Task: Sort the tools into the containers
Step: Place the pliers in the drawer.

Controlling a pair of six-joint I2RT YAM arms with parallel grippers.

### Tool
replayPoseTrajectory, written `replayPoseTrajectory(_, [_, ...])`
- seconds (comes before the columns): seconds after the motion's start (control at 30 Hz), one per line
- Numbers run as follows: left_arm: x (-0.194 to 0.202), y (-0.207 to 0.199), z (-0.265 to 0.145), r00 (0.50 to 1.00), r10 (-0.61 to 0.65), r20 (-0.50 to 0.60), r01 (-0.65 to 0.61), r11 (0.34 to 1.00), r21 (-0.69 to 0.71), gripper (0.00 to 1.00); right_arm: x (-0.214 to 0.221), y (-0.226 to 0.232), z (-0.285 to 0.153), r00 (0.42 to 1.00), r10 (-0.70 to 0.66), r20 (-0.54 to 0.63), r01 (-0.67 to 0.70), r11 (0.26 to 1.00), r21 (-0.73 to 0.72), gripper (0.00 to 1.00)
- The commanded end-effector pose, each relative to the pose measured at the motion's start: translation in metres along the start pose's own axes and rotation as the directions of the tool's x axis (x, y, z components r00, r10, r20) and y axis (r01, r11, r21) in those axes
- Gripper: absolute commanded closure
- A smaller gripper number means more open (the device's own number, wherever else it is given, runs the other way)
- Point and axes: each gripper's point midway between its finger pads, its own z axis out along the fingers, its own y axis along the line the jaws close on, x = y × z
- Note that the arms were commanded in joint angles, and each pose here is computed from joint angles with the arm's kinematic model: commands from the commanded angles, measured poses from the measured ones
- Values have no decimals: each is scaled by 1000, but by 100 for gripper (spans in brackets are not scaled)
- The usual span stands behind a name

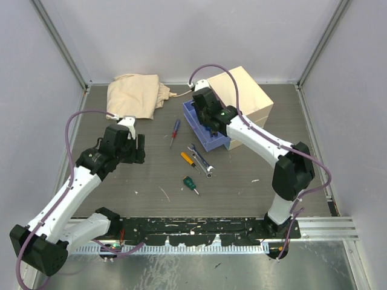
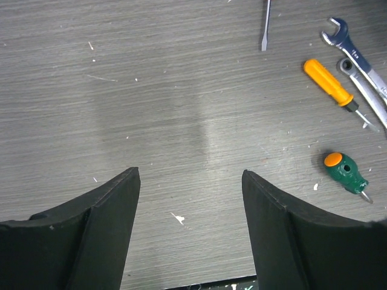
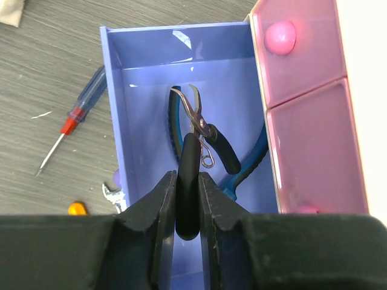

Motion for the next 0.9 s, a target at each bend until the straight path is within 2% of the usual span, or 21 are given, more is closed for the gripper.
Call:
replayPoseTrajectory(0.0, [-3, 3, 0, 1000, 13, 25, -13, 1000, -5, 30, -29, -12, 6, 997, -39, 60, 36, 998, 55, 97])
replayPoseTrajectory(0.33, [2, 3, 4, 1000, 23, 7, -23, 1000, -2, 30, -6, -18, 41, 992, -118, -38, 122, 986, 115, 90])
replayPoseTrajectory(0.4, [2, 3, 4, 1000, 22, 7, -22, 1000, -2, 30, -2, -19, 45, 991, -120, -51, 126, 985, 119, 87])
replayPoseTrajectory(0.47, [3, 3, 4, 1000, 22, 4, -22, 1000, -1, 29, -2, -20, 46, 992, -118, -56, 124, 984, 129, 79])
replayPoseTrajectory(0.63, [4, 1, 5, 1000, 20, 5, -20, 1000, 10, 28, -19, -22, 33, 996, -91, -14, 92, 989, 116, 61])
replayPoseTrajectory(0.87, [3, -2, 5, 1000, 20, 3, -20, 999, 25, 27, -50, -19, -1, 998, -12, 65, 9, 999, 45, 54])
